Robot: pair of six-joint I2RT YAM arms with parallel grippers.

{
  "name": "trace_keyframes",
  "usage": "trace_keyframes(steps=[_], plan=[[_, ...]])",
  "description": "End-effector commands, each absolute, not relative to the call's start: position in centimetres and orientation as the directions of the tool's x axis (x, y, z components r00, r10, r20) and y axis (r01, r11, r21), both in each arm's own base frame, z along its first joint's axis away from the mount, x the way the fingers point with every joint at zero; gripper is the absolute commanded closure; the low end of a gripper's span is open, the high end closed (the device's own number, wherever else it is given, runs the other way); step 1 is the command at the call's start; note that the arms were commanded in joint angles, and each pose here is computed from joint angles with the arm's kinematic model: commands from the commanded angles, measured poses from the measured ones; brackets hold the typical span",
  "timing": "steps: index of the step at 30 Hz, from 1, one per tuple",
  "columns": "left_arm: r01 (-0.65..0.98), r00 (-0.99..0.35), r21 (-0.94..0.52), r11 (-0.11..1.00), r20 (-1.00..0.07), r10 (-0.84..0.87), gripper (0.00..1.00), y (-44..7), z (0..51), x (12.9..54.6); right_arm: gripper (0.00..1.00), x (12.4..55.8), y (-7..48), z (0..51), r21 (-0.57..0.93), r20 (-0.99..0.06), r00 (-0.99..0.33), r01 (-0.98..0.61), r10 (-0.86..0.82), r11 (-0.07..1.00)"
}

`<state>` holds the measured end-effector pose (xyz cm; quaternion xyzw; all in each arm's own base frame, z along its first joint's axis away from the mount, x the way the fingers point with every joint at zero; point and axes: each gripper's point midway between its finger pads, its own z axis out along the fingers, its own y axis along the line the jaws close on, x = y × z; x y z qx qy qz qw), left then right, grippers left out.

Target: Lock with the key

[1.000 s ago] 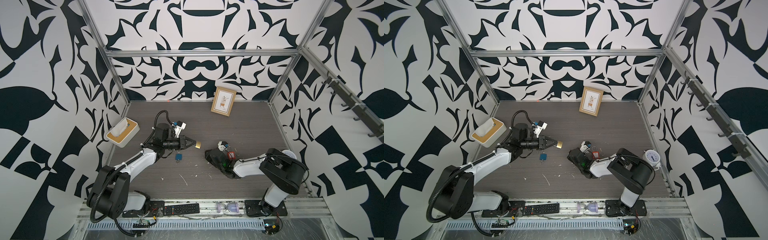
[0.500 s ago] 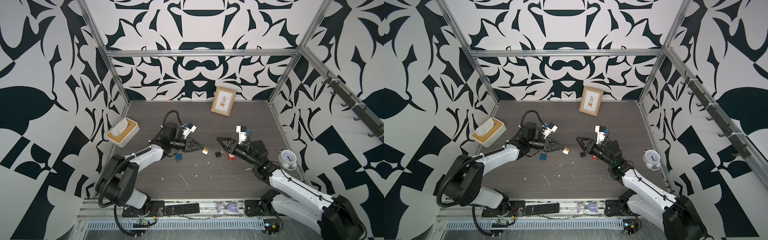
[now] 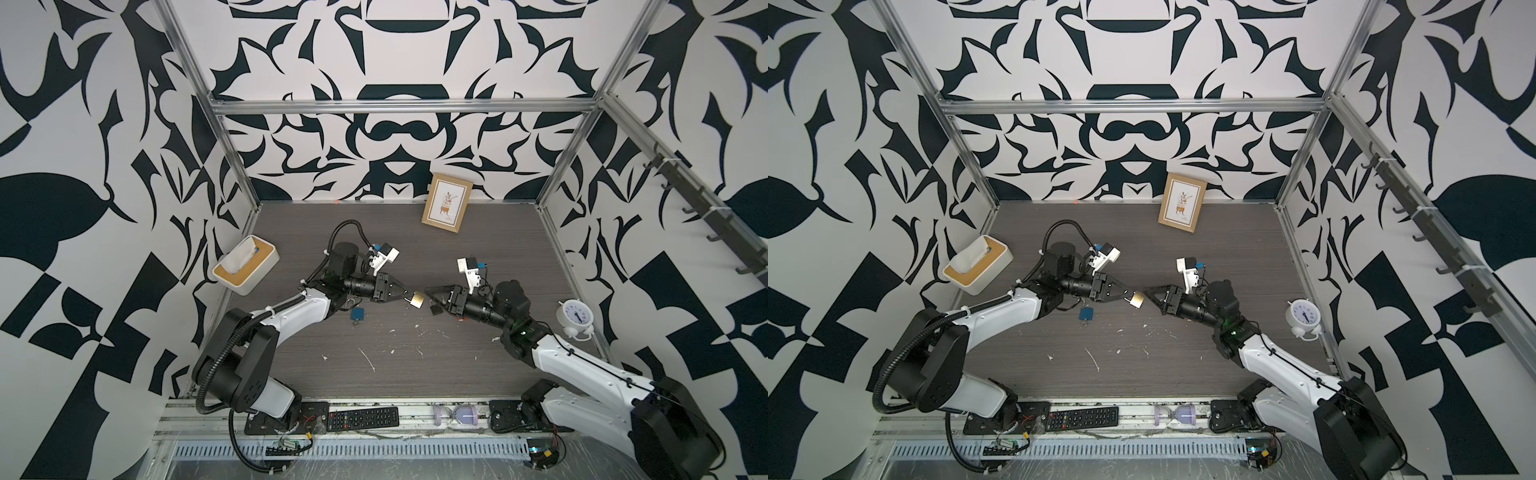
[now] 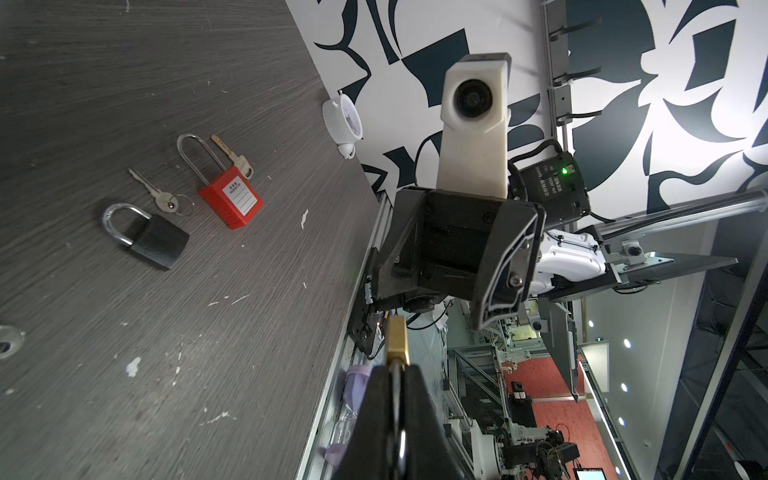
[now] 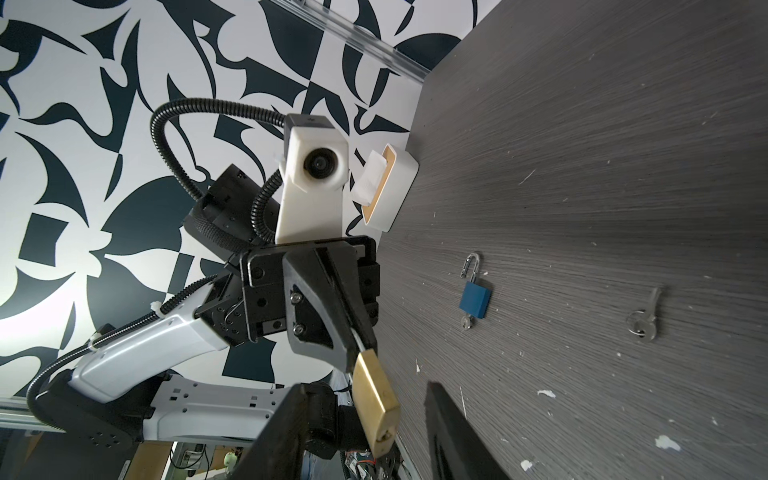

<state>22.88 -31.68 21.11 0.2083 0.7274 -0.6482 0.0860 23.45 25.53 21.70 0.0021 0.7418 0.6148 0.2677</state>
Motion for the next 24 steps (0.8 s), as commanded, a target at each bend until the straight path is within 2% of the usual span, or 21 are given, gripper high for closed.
trace_keyframes(steps=[1, 9, 15, 17, 22, 24], plan=[[0.452, -0.876, -0.892, 0.007, -0.442, 0.194, 1.0, -32.1, 22.8, 23.0, 0.52, 23.2, 26.1, 23.0, 0.909, -0.414, -0.858, -0.37, 0.304, 0.192], [0.446, -0.876, -0.895, -0.008, -0.439, 0.2, 1.0, -32.6, 22.7, 22.9, 0.55, 23.4, 26.5, 23.1, 0.911, -0.413, -0.858, -0.38, 0.306, 0.163], [0.445, -0.876, -0.896, -0.009, -0.437, 0.202, 1.0, -32.9, 22.6, 22.9, 0.66, 23.4, 27.2, 23.4, 0.92, -0.392, -0.871, -0.378, 0.298, 0.106], [0.442, -0.878, -0.897, -0.009, -0.435, 0.202, 1.0, -32.9, 22.5, 23.0, 0.72, 23.4, 27.4, 23.5, 0.923, -0.384, -0.874, -0.374, 0.298, 0.091], [0.433, -0.883, -0.901, -0.009, -0.426, 0.195, 1.0, -32.9, 22.3, 23.1, 0.74, 23.1, 27.4, 23.4, 0.926, -0.376, -0.878, -0.37, 0.294, 0.08], [0.429, -0.885, -0.903, -0.01, -0.423, 0.197, 1.0, -33.0, 22.2, 23.2, 0.79, 22.9, 27.3, 23.3, 0.925, -0.377, -0.879, -0.37, 0.293, 0.082]])
